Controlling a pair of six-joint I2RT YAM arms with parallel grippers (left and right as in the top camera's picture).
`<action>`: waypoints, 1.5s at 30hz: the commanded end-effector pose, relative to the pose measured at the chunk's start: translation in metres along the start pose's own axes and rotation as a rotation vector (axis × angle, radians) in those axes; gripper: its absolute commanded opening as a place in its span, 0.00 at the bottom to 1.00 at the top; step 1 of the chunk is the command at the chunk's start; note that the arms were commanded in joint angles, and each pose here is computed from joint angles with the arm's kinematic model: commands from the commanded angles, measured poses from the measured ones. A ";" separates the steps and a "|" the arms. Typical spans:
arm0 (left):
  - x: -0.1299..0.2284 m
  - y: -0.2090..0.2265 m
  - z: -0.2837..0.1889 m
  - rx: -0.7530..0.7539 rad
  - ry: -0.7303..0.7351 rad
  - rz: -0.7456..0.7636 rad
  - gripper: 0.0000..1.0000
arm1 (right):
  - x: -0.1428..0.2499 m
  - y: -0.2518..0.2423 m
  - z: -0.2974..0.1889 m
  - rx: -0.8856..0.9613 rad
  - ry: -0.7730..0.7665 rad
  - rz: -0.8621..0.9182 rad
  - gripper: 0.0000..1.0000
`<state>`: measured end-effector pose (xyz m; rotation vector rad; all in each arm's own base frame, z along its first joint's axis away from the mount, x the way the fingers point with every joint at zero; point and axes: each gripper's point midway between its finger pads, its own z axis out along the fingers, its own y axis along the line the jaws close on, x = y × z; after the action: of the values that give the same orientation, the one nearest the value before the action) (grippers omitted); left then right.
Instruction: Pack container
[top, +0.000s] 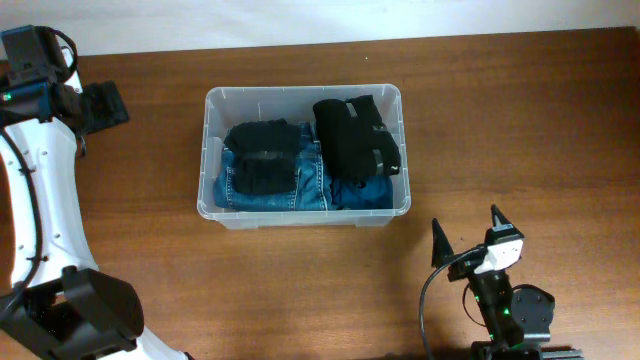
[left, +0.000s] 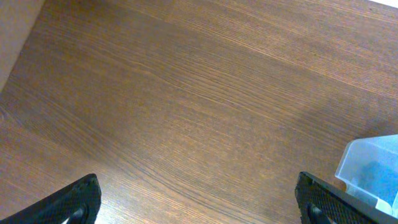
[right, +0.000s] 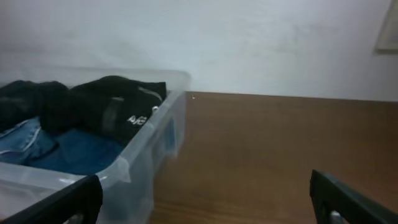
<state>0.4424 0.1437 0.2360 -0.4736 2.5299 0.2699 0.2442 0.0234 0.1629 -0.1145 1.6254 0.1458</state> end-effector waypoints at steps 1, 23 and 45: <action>-0.002 -0.001 0.001 0.004 -0.003 0.015 0.99 | 0.003 -0.005 0.000 0.034 0.003 0.019 0.98; -0.002 -0.001 0.001 0.004 -0.003 0.015 0.99 | 0.003 -0.004 0.000 0.032 0.003 0.019 0.98; 0.020 -0.060 -0.107 0.331 -0.472 0.060 0.99 | 0.003 -0.004 0.000 0.032 0.003 0.019 0.98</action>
<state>0.4239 0.0634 0.3192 -0.2183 2.1150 -0.0058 0.2449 0.0198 0.1623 -0.0809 1.6295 0.1323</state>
